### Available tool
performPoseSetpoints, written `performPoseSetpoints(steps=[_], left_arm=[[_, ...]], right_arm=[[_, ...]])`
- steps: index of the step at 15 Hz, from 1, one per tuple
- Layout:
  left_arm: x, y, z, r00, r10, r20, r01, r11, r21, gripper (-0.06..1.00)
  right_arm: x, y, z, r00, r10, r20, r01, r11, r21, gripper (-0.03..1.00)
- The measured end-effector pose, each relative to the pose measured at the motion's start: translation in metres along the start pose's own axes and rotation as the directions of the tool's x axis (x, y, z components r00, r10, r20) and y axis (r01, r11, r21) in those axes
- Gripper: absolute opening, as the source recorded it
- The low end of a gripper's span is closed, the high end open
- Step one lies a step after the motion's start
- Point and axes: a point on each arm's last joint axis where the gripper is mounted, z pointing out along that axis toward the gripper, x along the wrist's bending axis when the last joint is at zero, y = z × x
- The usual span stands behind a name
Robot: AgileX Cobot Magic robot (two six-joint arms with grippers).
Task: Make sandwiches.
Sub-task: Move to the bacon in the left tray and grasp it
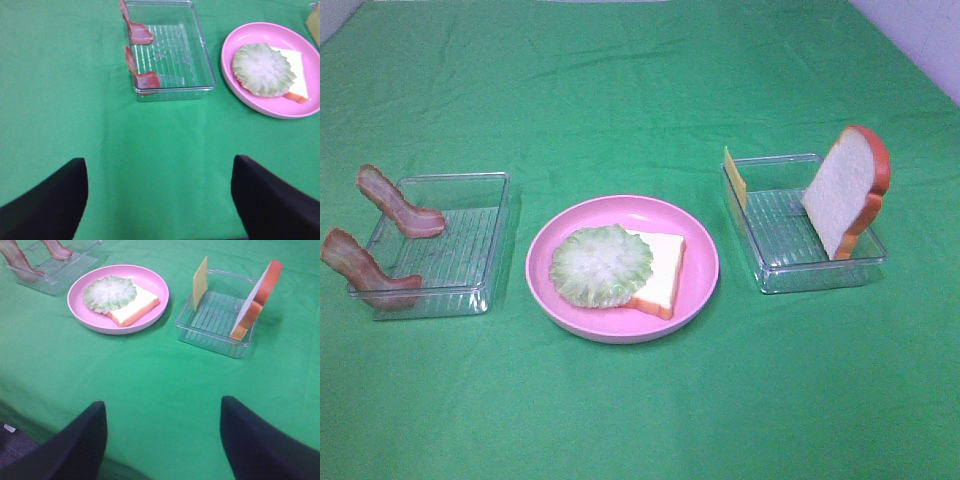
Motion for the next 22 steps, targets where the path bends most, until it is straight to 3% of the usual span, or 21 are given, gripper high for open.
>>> performPoseSetpoints(steps=[4,7,9,10,12,17,20,22], left_arm=[[-0.018,0.036,0.043,0.992,-0.039,-0.121,0.058,0.985,0.162,0.74],[-0.035,0.059,0.098,0.978,0.027,-0.205,0.046,0.938,0.343,0.74],[-0.044,0.071,0.124,0.973,0.071,-0.222,0.025,0.915,0.404,0.74],[-0.054,0.083,0.156,0.966,0.108,-0.235,0.013,0.887,0.462,0.74],[-0.058,0.097,0.178,0.962,0.117,-0.245,0.016,0.877,0.481,0.74],[-0.021,0.116,0.202,0.951,0.050,-0.306,0.108,0.872,0.477,0.74],[-0.007,0.116,0.213,0.946,0.046,-0.320,0.123,0.865,0.486,0.74],[0.004,0.110,0.234,0.942,0.047,-0.333,0.140,0.845,0.516,0.74]], right_arm=[[0.000,0.000,0.000,1.000,0.000,0.000,0.000,1.000,-0.002,0.62],[0.000,0.000,0.000,1.000,0.000,0.000,0.000,1.000,-0.003,0.62],[0.000,0.000,0.000,1.000,0.000,0.000,0.000,1.000,-0.003,0.62],[0.000,0.000,0.000,1.000,0.000,0.000,0.000,1.000,-0.003,0.62],[0.000,0.000,0.000,1.000,0.000,0.000,0.000,1.000,-0.003,0.62],[0.000,0.000,0.000,1.000,0.005,0.008,-0.005,1.000,-0.003,0.62],[0.001,0.000,0.000,0.994,0.060,0.092,-0.060,0.998,-0.004,0.62],[0.003,0.001,0.001,0.969,0.135,0.208,-0.135,0.991,-0.014,0.62]])
